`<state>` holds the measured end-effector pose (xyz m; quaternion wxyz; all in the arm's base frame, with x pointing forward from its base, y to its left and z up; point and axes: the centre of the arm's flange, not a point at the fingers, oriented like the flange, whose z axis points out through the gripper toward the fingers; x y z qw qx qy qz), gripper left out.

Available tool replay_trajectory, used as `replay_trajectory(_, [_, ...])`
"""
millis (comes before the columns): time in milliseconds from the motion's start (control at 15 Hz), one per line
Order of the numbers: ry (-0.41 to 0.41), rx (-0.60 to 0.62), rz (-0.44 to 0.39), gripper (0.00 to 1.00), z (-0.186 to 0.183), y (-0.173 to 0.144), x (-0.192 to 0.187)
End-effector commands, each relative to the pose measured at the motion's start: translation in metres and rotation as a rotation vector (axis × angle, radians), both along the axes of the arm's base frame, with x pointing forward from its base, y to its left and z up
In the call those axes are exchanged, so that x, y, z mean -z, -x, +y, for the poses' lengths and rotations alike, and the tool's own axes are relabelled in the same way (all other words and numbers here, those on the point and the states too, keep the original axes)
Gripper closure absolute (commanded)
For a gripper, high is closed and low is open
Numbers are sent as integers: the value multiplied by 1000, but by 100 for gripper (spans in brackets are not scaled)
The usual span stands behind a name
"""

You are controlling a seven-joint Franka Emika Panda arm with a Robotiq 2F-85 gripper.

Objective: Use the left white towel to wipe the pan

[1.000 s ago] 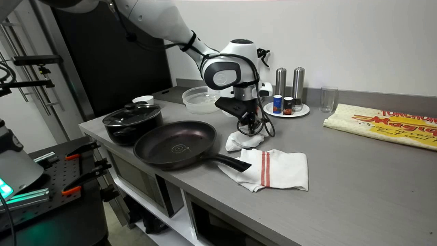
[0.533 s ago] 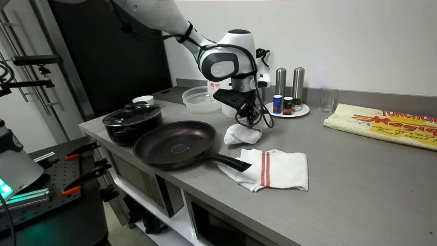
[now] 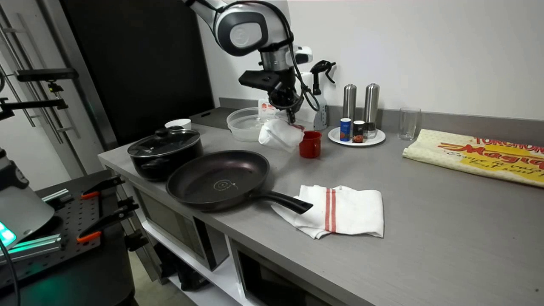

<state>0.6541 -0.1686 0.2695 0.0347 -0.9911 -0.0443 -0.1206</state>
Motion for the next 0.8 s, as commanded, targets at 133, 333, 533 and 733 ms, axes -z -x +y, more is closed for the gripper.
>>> replay_trajectory(133, [8, -121, 53, 95, 50, 91, -44])
replay_trajectory(333, [25, -169, 92, 95, 72, 132, -34])
replay_trajectory(533, [37, -206, 129, 95, 93, 174, -11])
replay_trajectory(733, [53, -213, 160, 95, 104, 206, 17])
